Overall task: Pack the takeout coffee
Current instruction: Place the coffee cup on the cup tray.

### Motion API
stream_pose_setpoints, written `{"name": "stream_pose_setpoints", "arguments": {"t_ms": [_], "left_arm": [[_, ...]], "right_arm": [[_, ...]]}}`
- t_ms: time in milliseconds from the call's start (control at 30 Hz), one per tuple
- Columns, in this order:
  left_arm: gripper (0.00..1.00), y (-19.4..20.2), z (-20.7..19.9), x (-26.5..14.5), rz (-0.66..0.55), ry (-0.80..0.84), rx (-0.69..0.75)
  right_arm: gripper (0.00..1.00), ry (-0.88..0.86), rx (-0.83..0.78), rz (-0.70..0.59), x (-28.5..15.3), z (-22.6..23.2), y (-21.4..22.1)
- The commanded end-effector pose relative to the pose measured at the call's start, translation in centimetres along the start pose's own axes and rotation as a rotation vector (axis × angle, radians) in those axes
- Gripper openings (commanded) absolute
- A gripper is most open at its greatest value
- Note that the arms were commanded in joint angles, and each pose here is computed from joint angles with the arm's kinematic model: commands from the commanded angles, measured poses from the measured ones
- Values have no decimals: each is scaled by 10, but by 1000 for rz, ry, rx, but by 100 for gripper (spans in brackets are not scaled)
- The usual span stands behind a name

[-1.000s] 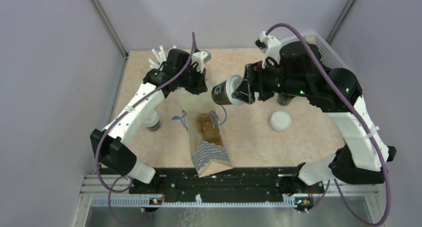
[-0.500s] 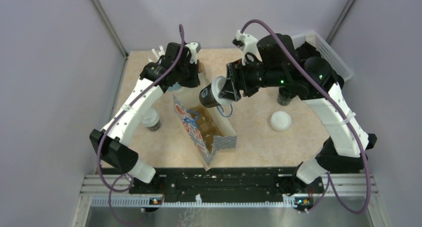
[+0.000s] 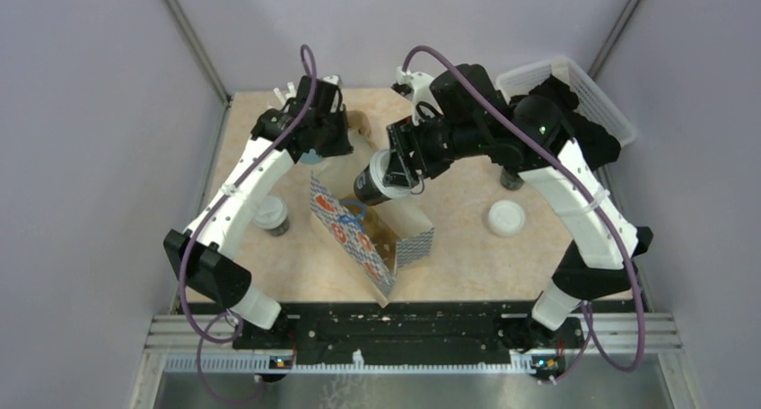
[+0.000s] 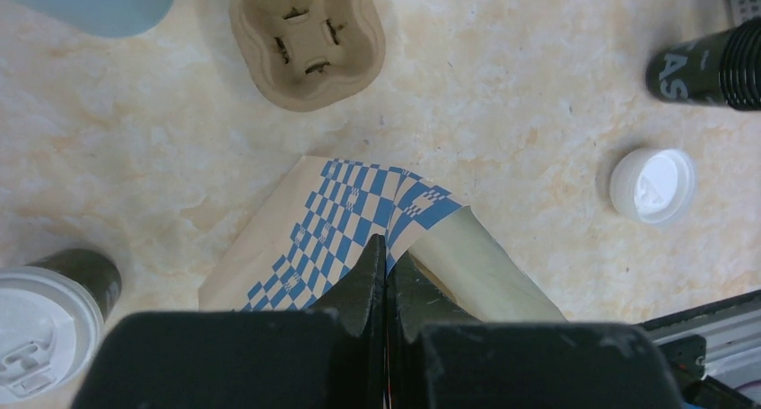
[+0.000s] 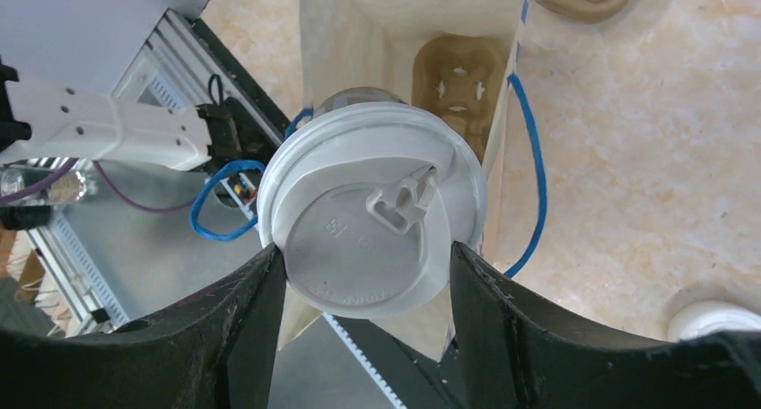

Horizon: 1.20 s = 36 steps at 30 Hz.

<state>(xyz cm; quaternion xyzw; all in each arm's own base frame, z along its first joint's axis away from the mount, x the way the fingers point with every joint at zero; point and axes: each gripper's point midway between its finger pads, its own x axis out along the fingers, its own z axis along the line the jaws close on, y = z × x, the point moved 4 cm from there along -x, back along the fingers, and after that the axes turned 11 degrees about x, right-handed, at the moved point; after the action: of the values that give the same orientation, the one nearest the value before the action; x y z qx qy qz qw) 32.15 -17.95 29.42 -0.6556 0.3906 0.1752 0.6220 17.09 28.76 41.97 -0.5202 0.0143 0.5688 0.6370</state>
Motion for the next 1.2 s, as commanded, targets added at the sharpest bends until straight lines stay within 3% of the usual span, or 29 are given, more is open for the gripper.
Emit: {"name": "stream_pose_setpoints", "arguments": {"t_ms": [0, 200, 400, 633, 933, 1167], "left_arm": [[0, -29, 6, -23, -129, 12, -103], [0, -56, 1, -44, -273, 52, -112], [0, -52, -14, -41, -273, 164, -183], [0, -62, -23, -29, -311, 253, -266], [0, -58, -35, -36, -479, 466, -178], [0, -35, -33, -60, -588, 507, -40]], "right_arm": [[60, 23, -44, -33, -16, -1, -2], [60, 42, -85, -40, -13, -5, -4], [60, 142, -179, -15, -6, -23, -4], [58, 266, -245, -80, -3, -41, -18], [57, 312, -304, -80, -4, -51, -16], [57, 323, -372, -24, -3, -46, 8]]}}
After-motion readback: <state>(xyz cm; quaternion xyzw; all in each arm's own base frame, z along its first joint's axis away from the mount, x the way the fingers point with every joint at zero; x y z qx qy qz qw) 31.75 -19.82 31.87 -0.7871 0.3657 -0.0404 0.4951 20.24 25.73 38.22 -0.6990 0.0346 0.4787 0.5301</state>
